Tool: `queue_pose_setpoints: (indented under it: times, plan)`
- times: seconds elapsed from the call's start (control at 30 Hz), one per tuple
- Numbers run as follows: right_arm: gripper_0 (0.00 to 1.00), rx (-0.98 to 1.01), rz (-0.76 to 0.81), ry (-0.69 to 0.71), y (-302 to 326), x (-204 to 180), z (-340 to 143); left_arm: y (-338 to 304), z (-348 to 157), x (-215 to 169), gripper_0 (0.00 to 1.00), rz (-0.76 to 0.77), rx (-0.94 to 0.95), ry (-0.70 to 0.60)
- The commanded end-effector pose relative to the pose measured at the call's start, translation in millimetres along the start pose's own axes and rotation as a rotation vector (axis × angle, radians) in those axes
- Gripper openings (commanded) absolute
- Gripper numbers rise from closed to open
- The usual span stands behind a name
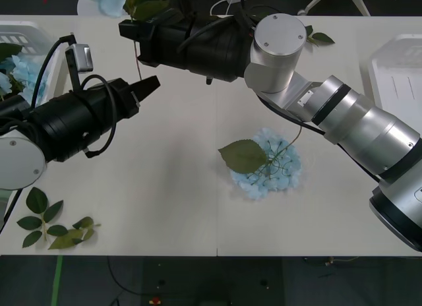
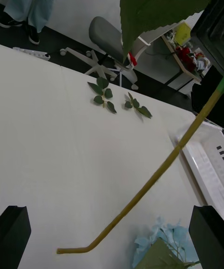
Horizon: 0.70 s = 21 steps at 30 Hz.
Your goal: Place the red flowers into the right box and the blue flowers into the left box. If a person shows an open palm, hand one flower to the person first, then continue sorting.
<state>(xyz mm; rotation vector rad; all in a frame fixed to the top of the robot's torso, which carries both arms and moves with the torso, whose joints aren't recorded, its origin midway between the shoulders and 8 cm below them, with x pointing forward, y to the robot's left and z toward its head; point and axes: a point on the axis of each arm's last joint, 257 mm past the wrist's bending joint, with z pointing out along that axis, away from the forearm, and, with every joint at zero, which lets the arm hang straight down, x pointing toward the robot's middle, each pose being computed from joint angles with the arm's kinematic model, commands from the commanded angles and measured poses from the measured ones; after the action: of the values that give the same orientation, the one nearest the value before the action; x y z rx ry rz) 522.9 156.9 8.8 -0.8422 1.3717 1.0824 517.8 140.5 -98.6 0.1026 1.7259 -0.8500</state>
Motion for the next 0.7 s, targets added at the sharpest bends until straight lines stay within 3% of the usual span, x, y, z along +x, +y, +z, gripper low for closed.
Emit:
queue_pose_setpoints:
  times: [0.03, 0.37, 0.7]
  plan:
    - [0.00, -0.056, -0.101, -0.039, 35.0, -33.2, 21.0, -19.5, 33.7, -17.5, 1.00, -0.018, 0.040, -0.061]
    - [0.00, -0.040, -0.110, -0.042, 29.2, -34.7, 19.3, -19.5, 71.3, -24.4, 1.00, -0.058, 0.039, -0.134]
    - [0.00, -0.036, -0.115, -0.039, 27.5, -34.4, 18.4, -22.6, 77.0, -25.9, 1.00, -0.070, 0.044, -0.139]
